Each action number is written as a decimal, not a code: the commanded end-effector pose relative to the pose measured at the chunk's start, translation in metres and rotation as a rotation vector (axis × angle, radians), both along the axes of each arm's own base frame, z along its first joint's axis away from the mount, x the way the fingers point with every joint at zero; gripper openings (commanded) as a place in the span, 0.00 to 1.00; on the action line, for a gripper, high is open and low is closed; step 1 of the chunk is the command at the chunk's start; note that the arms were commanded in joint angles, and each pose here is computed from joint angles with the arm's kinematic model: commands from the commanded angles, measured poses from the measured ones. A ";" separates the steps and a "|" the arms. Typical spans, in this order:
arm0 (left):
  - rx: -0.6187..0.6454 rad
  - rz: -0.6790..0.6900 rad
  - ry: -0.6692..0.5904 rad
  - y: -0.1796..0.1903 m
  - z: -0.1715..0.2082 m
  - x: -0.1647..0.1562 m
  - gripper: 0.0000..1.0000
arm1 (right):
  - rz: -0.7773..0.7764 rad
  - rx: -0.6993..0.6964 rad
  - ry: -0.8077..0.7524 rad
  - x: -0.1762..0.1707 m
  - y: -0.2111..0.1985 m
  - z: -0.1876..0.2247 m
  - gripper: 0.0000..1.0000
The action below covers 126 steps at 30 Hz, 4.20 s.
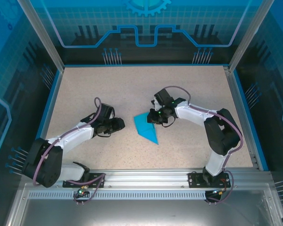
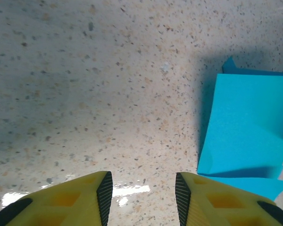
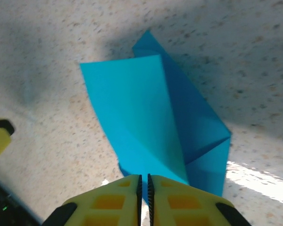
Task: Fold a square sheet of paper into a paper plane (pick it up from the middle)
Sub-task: Turn over the paper at the center of the table, then fold the wing for the fifth time at the center of the table.
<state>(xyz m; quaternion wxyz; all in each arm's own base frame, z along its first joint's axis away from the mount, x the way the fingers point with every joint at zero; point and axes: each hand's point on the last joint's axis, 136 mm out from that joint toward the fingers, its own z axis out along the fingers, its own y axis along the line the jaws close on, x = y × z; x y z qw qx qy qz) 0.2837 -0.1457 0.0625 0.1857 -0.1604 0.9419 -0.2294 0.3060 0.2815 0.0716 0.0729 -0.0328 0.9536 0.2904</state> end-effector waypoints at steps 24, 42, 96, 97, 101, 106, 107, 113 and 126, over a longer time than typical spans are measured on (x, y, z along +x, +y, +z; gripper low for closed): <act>-0.225 -0.144 0.065 -0.078 0.002 0.013 0.52 | -0.023 0.220 0.134 -0.010 -0.037 -0.064 0.16; -0.386 -0.134 0.164 -0.137 -0.022 0.026 0.46 | -0.134 0.239 0.170 -0.018 -0.054 -0.085 0.17; -0.376 -0.165 0.111 -0.144 -0.023 0.038 0.02 | -0.058 0.240 0.113 -0.025 -0.043 -0.071 0.17; -0.371 -0.162 0.112 -0.143 -0.024 0.037 0.00 | -0.055 0.239 0.096 -0.024 -0.044 -0.066 0.18; -0.358 -0.144 0.112 -0.139 -0.024 0.037 0.00 | -0.026 0.192 -0.037 -0.022 -0.047 -0.038 0.27; -0.359 -0.138 0.104 -0.139 -0.017 0.038 0.00 | 0.029 -0.005 -0.247 -0.031 -0.054 -0.016 0.43; -0.360 -0.140 0.105 -0.139 -0.017 0.038 0.00 | 0.055 -0.044 -0.292 -0.036 -0.052 -0.015 0.46; -0.363 -0.144 0.109 -0.140 -0.016 0.038 0.00 | 0.169 -0.305 -0.544 -0.053 -0.042 -0.016 0.51; -0.362 -0.152 0.109 -0.141 -0.014 0.037 0.00 | 0.390 -0.729 -0.799 -0.063 -0.022 -0.020 0.52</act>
